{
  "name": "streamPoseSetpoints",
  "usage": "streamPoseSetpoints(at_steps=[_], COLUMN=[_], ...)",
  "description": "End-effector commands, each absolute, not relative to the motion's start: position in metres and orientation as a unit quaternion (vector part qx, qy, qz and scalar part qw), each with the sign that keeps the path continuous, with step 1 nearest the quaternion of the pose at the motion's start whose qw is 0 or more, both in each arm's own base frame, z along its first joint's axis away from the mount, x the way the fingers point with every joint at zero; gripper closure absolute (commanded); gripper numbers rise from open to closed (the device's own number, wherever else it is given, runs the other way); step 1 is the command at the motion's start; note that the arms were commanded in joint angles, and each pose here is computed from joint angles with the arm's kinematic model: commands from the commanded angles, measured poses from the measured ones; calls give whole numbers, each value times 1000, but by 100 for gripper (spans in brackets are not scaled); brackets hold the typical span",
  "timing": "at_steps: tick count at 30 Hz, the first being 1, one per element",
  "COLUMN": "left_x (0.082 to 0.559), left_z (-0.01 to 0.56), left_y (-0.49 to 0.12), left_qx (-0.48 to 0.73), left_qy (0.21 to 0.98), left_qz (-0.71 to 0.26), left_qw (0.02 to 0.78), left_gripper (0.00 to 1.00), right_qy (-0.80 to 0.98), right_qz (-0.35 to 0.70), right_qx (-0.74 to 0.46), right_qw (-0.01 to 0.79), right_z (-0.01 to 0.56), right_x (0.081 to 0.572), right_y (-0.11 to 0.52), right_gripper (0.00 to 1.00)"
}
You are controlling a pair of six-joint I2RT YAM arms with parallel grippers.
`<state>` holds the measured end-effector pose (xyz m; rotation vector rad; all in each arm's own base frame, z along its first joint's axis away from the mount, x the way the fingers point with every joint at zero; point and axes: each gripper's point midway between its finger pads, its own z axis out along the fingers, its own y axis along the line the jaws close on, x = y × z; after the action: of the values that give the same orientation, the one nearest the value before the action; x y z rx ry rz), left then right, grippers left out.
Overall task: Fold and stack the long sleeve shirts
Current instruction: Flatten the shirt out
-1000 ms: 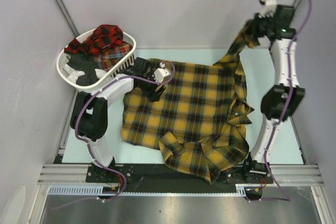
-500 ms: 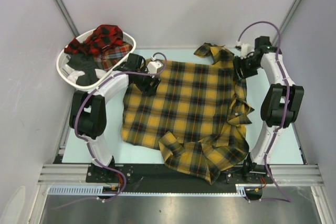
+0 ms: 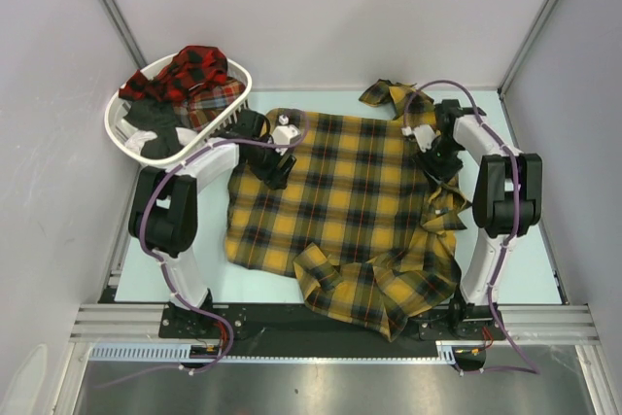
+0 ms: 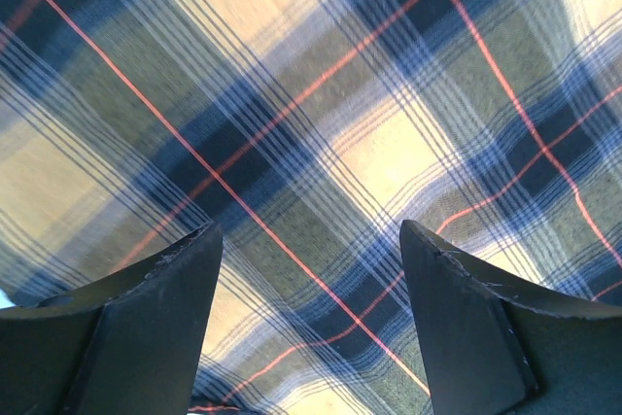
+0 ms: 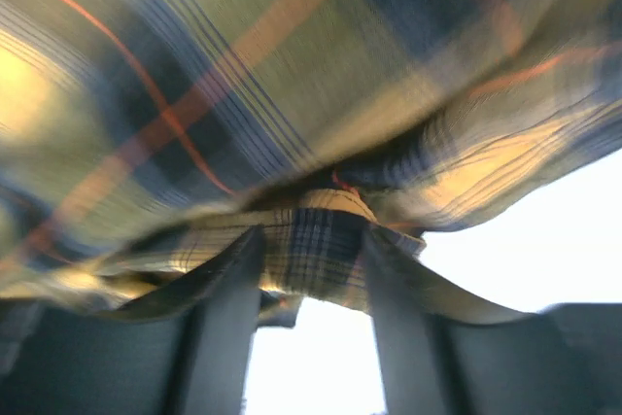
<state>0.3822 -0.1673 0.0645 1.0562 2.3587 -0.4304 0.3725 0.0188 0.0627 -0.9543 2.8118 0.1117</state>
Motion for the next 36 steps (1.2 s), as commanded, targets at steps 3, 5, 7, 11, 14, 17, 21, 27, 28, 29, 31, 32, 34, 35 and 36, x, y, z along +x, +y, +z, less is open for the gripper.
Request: streamPoseSetpoints(at_steps=[3, 5, 7, 11, 14, 17, 21, 27, 28, 29, 31, 32, 34, 35, 36], left_x=[380, 379, 378, 378, 380, 382, 390, 395, 394, 387, 381, 372, 364, 354, 350], left_z=[76, 76, 72, 65, 59, 59, 66, 52, 50, 41, 35, 27, 25, 19, 22], left_y=[-162, -161, -160, -158, -156, -156, -164, -159, -155, -149, -138, -133, -125, -118, -116], left_qx=[389, 389, 390, 394, 399, 405, 419, 445, 455, 458, 468, 469, 471, 471, 472], left_qy=[866, 866, 868, 869, 870, 867, 855, 857, 855, 857, 858, 861, 863, 867, 866], left_qz=[-142, -141, -140, -135, -129, -126, -139, -129, -117, -110, -89, -84, -71, -66, -61], left_qw=[279, 279, 275, 268, 261, 261, 270, 224, 220, 207, 193, 178, 168, 152, 153], left_gripper=[21, 21, 21, 22, 22, 23, 22, 26, 30, 31, 34, 35, 36, 37, 38], right_qy=[934, 938, 935, 939, 947, 957, 968, 977, 979, 980, 979, 981, 981, 982, 982], right_qz=[-61, -88, -119, -174, -163, -109, -6, 52, 52, 38, 14, -1, -16, -31, -37], right_qx=[-351, -336, -335, -288, -262, -246, -217, -190, -189, -191, -195, -192, -189, -184, -183], right_qw=[0, -1, 7, 72, 87, 111, 127, 80, 64, 52, 58, 40, 36, 35, 36], right_z=[56, 52, 49, 79, 97, 120, 123, 84, 68, 57, 40, 27, 8, 6, -2], right_x=[341, 341, 352, 397, 403, 395, 373, 333, 322, 314, 317, 307, 314, 319, 326], right_y=[-73, -109, -138, -186, -191, -164, -108, -71, -70, -74, -84, -93, -104, -115, -120], right_gripper=[65, 68, 68, 68, 63, 50, 32, 42, 47, 49, 53, 54, 57, 57, 57])
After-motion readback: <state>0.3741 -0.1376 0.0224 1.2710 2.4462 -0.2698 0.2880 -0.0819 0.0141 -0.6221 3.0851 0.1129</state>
